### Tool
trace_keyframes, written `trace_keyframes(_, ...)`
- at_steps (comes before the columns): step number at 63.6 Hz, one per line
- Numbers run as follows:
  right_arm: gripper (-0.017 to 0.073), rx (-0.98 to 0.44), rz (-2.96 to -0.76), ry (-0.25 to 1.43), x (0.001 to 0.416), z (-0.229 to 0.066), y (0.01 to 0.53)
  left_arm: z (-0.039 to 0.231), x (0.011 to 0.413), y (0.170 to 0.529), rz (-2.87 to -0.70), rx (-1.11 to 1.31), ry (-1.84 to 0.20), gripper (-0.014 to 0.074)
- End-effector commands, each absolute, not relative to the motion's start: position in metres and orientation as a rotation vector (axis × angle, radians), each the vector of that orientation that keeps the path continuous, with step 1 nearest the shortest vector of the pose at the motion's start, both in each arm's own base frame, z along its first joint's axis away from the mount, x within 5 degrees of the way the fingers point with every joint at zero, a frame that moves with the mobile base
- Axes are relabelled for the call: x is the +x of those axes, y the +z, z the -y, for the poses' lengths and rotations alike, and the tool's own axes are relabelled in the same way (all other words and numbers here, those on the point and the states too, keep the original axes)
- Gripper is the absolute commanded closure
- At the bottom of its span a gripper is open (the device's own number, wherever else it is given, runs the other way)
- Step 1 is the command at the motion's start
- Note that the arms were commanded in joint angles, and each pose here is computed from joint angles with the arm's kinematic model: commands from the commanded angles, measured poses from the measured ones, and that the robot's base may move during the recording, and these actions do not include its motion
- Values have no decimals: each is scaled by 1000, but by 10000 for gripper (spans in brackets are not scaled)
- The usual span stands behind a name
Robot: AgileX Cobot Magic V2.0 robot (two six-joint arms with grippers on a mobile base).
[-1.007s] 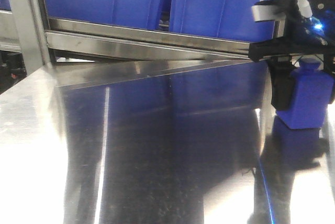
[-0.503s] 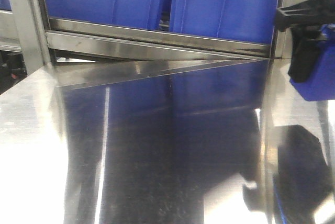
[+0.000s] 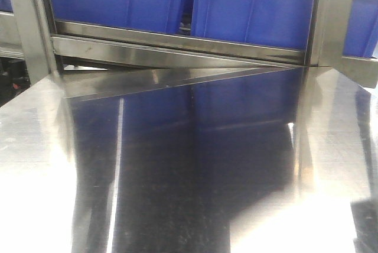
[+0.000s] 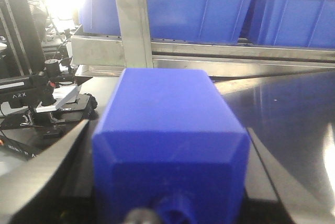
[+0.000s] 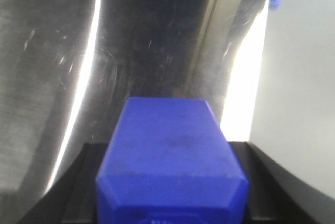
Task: Pick and sort blue part to right shelf
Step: 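Lift the blue part with the right gripper, holding both parts, then turn the base away from the table while holding both parts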
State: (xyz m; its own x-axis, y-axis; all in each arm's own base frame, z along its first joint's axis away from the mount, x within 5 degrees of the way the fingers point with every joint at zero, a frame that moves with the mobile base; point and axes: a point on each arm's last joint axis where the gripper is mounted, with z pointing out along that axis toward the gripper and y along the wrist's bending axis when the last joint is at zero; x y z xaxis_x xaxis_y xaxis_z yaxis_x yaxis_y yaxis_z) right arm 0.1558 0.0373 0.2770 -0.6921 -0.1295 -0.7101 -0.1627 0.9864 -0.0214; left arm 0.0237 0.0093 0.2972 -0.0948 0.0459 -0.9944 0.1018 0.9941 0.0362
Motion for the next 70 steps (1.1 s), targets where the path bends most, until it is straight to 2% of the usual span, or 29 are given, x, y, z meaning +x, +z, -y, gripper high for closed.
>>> trace_keyframes(1,302,-212,-2150,63,138,-31,296,-8,23,313,-1561,124,-67,279)
trace_keyframes(25,302,-137,-1730,123,49,-2,329,-8,23,313,-1561,124,-67,279)
trace_keyframes(38,302,-111,-1557,144,15,8,335,-8,23,313,-1561,124,-67,279)
trace_keyframes(70,302,-109,-1513,132,8,11,335,-8,23,313,-1561,124,-67,279)
